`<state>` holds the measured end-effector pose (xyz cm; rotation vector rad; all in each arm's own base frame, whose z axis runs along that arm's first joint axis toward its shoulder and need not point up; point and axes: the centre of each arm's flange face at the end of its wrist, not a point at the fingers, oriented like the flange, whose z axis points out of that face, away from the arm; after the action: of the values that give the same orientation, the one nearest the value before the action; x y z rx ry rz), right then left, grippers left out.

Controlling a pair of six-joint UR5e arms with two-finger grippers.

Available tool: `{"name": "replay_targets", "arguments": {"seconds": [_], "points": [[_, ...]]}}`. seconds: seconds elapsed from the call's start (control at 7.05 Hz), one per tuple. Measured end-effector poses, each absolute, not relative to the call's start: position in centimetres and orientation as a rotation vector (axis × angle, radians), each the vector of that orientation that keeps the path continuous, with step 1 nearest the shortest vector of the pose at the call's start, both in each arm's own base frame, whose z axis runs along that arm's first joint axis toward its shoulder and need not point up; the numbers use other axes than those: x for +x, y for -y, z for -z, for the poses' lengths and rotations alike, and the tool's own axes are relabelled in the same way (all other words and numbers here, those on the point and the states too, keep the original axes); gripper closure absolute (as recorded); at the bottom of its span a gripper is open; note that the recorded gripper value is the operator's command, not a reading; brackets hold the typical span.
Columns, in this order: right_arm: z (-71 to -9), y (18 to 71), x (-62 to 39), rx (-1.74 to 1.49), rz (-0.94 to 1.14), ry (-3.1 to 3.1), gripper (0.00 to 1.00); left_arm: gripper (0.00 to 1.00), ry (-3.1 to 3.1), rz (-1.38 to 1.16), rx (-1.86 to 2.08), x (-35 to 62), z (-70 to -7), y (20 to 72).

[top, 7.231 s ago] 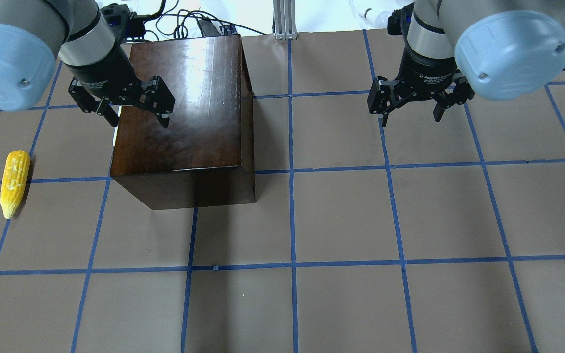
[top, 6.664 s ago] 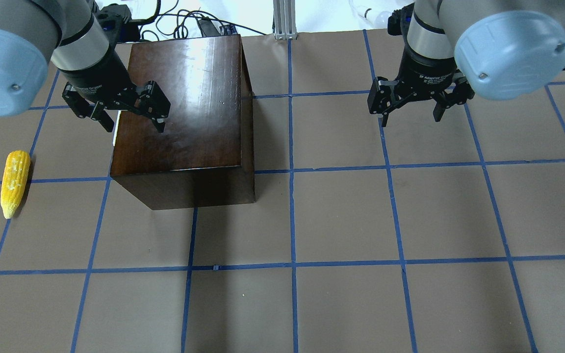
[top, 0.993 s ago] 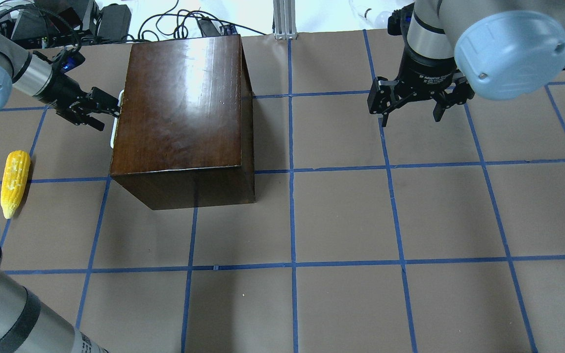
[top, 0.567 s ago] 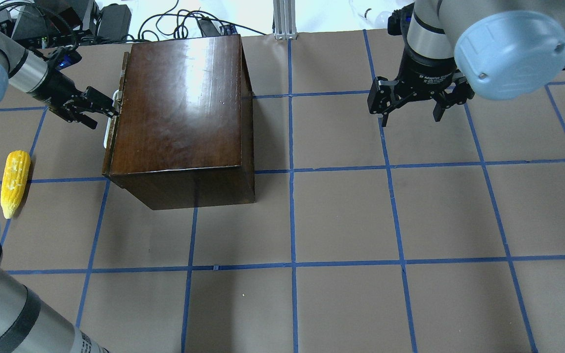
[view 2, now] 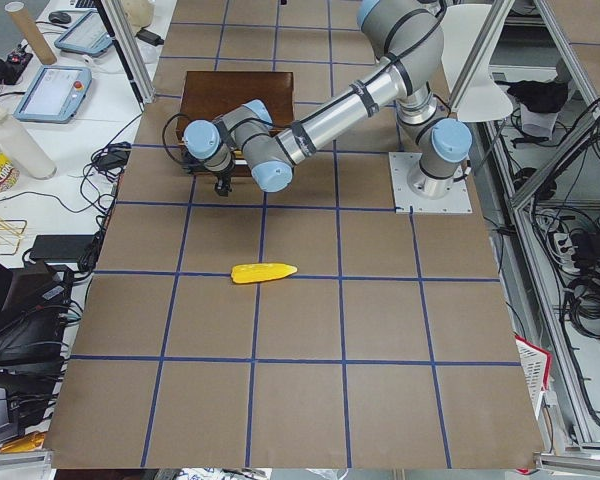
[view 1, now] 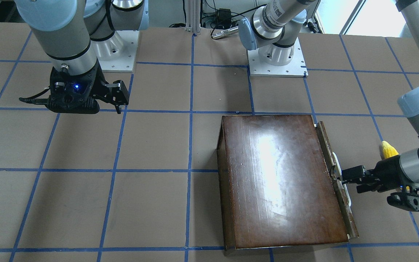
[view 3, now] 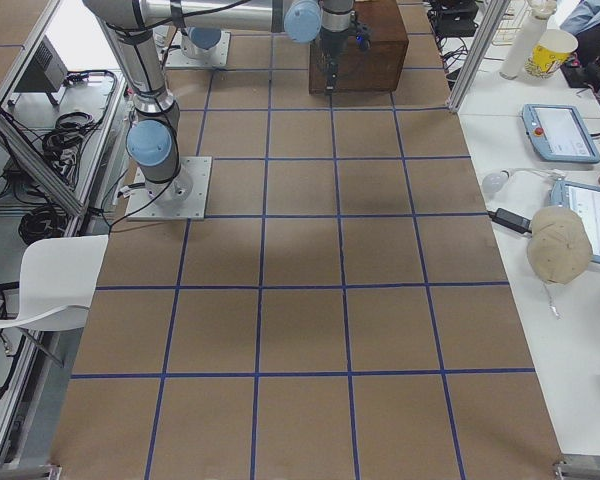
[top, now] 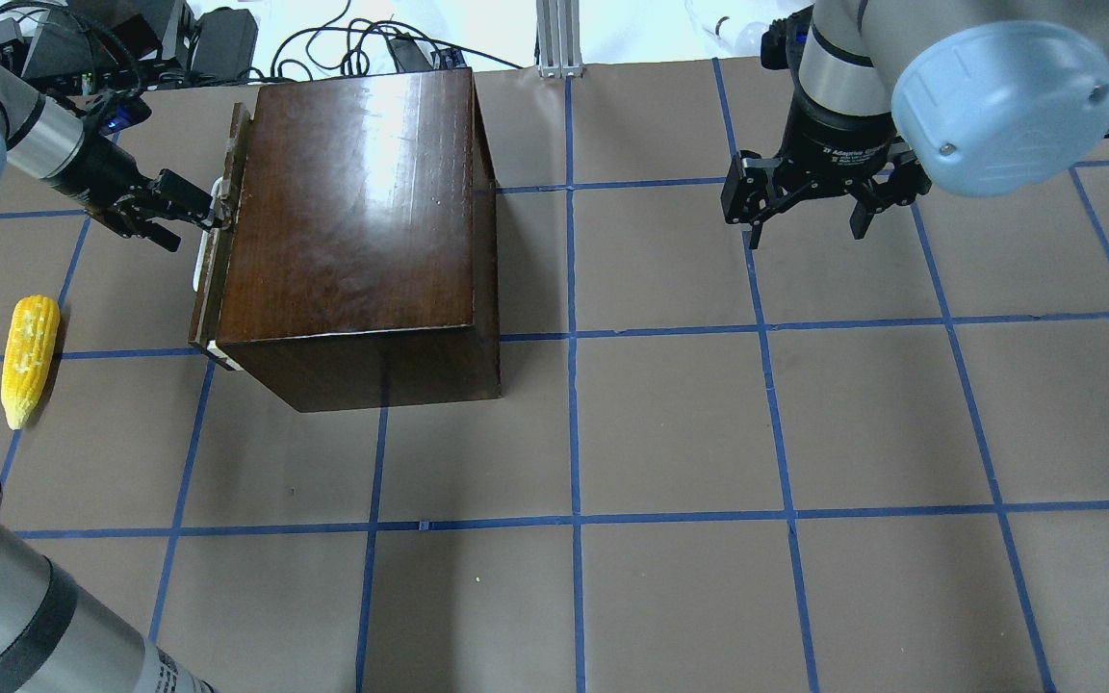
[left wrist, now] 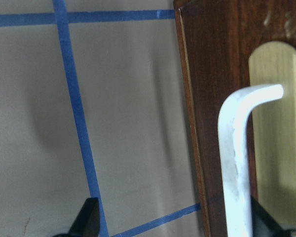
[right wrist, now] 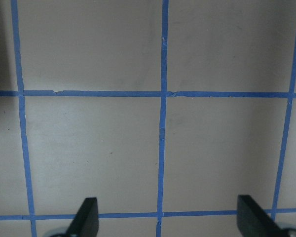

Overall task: Open drawer and put corn inside
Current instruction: 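Pull the drawer open with the left gripper, away from the cabinet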

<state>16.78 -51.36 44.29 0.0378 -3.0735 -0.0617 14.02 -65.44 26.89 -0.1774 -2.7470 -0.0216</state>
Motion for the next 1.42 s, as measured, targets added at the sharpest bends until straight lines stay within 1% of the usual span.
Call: {"name": "replay_targets", "arguments": {"seconds": [0.57, 1.42], "points": [[-44.3, 51.3, 16.8, 0.038, 0.062, 3.074, 0.00, 0.00, 2.740, 0.009, -0.209, 16.2, -27.1, 64.9], [-44.3, 51.4, 16.8, 0.038, 0.062, 3.074, 0.00, 0.00, 2.767, 0.013, -0.321, 18.7, -28.0, 65.5]]}}
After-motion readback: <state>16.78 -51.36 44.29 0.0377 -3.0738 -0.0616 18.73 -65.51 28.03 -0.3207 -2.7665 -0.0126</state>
